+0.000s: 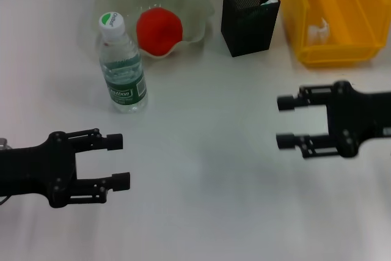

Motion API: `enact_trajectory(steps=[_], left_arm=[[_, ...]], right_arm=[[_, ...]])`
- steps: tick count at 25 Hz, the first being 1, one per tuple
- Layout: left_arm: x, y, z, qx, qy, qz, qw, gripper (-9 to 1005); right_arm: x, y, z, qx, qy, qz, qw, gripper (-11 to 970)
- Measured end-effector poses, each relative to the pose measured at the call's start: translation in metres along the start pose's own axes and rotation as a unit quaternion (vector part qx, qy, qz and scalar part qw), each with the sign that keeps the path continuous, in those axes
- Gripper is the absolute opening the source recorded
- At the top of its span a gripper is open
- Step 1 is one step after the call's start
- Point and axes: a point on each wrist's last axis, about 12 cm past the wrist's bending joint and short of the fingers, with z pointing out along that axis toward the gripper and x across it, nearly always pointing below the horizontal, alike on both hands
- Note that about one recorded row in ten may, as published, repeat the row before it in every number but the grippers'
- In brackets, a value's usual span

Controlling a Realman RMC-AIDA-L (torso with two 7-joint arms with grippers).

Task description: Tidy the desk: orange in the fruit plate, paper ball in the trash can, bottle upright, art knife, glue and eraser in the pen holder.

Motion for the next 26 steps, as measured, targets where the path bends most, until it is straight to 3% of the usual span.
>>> enact_trajectory(steps=[10,26], left_arm=[[-0.013,0.007,0.002,0.002,0.017,-0.002,1.0,785],[-0.013,0.008,0.007,0.007,0.023,-0.008,1.0,785]], right_arm=[[0.025,0.018,-0.011,-0.017,0.013,0.022,1.0,685],[0.027,0.019,-0.006,-0.028,0.005,0.011,1.0,685]])
